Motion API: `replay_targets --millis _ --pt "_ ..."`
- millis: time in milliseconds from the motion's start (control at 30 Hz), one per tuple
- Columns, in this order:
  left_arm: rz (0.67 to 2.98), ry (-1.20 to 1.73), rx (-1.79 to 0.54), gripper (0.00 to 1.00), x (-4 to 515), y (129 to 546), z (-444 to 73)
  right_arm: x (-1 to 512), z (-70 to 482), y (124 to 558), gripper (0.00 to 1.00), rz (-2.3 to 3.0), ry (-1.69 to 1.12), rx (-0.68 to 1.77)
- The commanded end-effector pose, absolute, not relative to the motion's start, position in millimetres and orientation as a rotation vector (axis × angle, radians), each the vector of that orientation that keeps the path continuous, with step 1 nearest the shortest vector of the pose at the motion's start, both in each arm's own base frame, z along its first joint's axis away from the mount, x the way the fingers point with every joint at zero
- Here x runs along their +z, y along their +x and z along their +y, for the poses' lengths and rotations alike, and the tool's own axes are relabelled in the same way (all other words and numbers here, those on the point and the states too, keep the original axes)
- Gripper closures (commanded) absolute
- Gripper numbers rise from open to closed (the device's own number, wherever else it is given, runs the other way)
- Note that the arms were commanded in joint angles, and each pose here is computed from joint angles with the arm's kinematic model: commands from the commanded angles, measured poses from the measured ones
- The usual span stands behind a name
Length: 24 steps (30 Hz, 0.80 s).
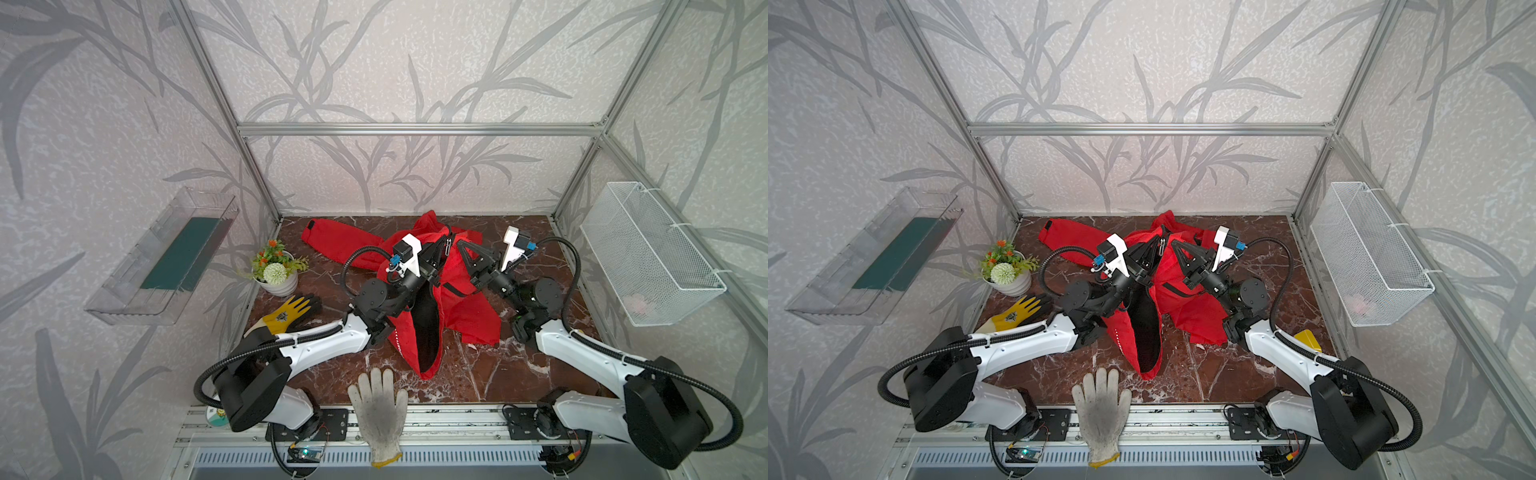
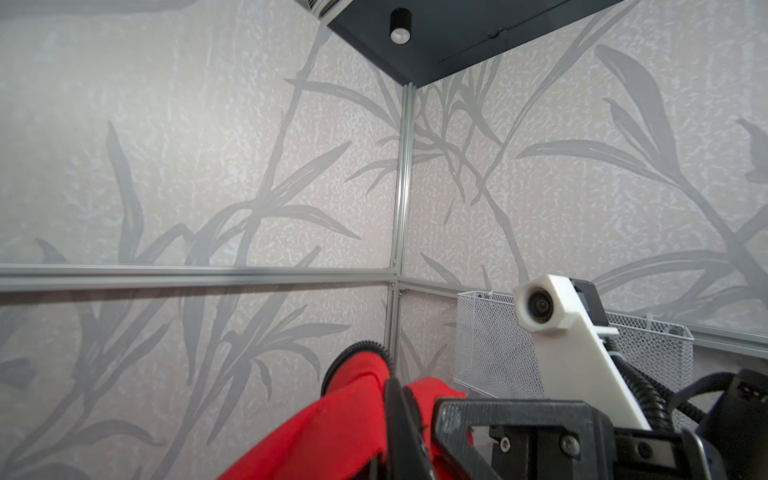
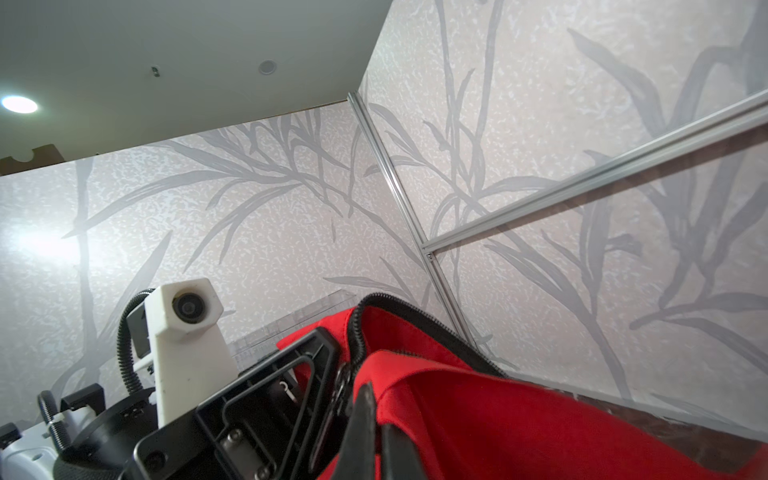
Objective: Zip up the jacket
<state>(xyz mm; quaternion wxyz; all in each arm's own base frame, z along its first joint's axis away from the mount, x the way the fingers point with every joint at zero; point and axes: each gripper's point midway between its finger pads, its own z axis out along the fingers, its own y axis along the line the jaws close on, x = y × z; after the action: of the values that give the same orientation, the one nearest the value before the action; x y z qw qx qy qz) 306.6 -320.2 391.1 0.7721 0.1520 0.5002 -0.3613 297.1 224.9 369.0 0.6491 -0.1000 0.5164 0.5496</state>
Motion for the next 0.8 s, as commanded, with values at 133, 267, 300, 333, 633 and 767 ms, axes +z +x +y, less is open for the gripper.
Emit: replay_targets --millis 133,267,300,333,633,767 --pt "1.276 0.009 -0.958 1.00 317 378 -297 360 163 324 1.00 1.084 0.010 0.989" --pt "1.293 0.036 -1.013 1.00 300 385 -318 323 153 340 1.00 1.176 0.078 0.946" --pt "1.310 0.042 -1.014 1.00 293 384 -323 315 149 343 1.00 1.195 0.091 0.931" --pt "1.329 0.040 -1.020 1.00 286 384 -326 308 146 346 1.00 1.209 0.107 0.916" --pt "1.426 -0.001 -1.084 1.00 232 392 -341 273 136 370 1.00 1.307 0.173 0.907" --pt "1.442 0.002 -1.086 1.00 225 391 -345 268 127 385 1.00 1.314 0.214 0.897"
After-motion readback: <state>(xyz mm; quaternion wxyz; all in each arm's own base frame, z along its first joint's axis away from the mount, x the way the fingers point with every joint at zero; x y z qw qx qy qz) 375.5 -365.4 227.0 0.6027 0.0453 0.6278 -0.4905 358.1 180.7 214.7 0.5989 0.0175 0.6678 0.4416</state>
